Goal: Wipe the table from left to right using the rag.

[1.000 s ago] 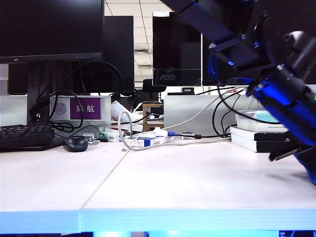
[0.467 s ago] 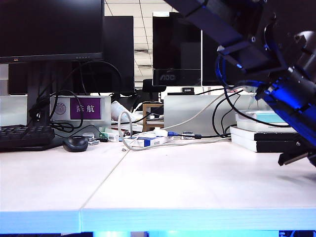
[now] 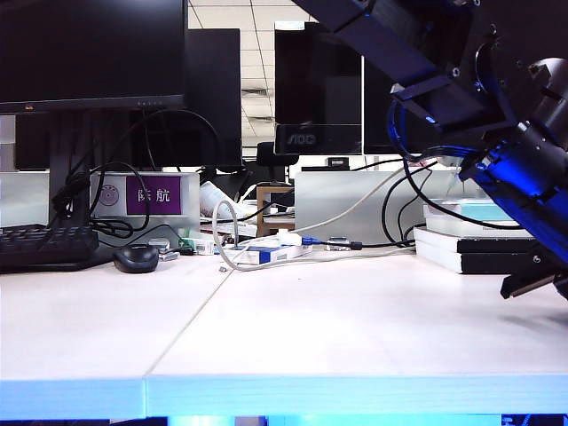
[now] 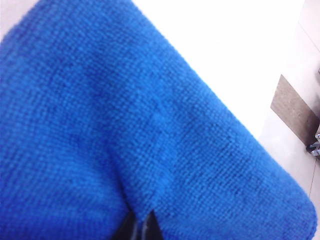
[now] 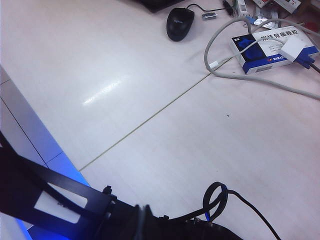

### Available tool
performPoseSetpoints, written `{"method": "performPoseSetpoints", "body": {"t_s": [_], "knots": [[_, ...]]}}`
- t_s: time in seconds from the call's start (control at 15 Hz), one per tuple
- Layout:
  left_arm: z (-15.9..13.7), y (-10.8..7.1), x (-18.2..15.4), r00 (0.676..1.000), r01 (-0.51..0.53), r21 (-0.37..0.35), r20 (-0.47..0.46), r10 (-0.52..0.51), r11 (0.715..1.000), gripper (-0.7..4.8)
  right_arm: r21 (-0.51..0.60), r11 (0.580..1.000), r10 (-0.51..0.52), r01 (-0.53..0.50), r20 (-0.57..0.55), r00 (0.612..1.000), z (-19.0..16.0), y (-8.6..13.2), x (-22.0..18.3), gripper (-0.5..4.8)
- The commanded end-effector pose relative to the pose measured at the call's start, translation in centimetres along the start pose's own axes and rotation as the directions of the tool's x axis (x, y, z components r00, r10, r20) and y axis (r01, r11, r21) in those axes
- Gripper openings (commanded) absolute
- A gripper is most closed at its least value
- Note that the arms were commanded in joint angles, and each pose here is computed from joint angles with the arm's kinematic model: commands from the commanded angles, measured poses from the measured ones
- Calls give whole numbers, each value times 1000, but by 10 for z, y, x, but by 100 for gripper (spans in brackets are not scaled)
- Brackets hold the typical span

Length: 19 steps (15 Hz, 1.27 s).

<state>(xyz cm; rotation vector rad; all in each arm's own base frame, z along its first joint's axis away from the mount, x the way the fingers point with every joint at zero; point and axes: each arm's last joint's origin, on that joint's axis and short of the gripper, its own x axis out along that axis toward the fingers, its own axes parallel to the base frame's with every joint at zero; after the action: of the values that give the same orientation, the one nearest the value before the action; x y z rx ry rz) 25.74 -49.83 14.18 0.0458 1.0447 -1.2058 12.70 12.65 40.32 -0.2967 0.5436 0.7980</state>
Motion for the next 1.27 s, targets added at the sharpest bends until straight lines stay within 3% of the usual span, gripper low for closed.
{"method": "performPoseSetpoints", "body": {"t_s": [0.07,0.27,0.47,1.0,1.27], "knots": [[-11,6,8,997,-41,-1,-62,40,999,-6,2,1000,0,0,25,1000,3,0,-3,-4],[-9,4,6,998,-30,6,-53,30,1000,6,2,1000,-1,1,27,1000,3,0,-3,-4],[-3,1,-2,999,-11,7,-37,11,1000,181,2,1000,-1,1,30,1000,3,0,-3,-4],[23,-15,-44,999,11,32,44,-13,999,185,1,1000,-2,2,51,999,5,0,-3,-4],[39,-19,-73,999,3,44,41,-5,999,185,0,1000,-9,9,142,990,12,-1,-9,-4]]}}
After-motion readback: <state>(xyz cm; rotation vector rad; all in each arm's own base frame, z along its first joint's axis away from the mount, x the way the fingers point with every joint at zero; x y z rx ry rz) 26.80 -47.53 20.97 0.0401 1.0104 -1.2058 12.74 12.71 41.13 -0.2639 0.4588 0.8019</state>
